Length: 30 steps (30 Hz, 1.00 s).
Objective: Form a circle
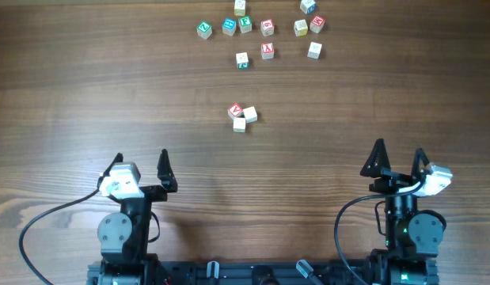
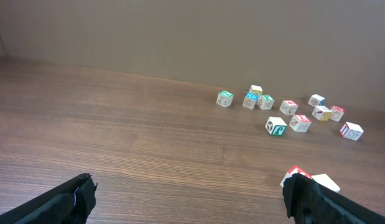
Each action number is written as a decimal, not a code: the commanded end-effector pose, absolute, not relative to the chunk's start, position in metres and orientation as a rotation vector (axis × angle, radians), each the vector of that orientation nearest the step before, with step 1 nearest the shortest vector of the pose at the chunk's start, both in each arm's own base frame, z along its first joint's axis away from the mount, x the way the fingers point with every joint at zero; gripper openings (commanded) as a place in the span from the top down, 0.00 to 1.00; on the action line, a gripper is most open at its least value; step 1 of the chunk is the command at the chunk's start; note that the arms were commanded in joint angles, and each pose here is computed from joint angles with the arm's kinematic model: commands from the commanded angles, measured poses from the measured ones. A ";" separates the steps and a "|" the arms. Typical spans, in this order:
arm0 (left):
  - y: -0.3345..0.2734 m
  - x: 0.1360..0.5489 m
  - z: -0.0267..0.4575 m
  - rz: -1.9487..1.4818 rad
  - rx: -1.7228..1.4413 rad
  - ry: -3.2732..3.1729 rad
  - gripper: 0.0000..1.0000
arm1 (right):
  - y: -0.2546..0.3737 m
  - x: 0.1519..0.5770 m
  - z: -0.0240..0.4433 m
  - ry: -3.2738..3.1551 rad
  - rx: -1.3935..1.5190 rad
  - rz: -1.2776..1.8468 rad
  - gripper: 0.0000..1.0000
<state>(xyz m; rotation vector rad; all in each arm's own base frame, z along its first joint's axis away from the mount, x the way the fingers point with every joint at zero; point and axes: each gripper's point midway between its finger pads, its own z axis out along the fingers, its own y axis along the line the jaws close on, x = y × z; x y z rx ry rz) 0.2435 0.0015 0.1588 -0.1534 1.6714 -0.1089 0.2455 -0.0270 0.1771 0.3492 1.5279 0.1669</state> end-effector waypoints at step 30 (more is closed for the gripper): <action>0.004 0.244 0.157 -0.110 -0.173 1.665 0.00 | 0.020 0.247 0.171 1.587 -0.039 0.120 0.00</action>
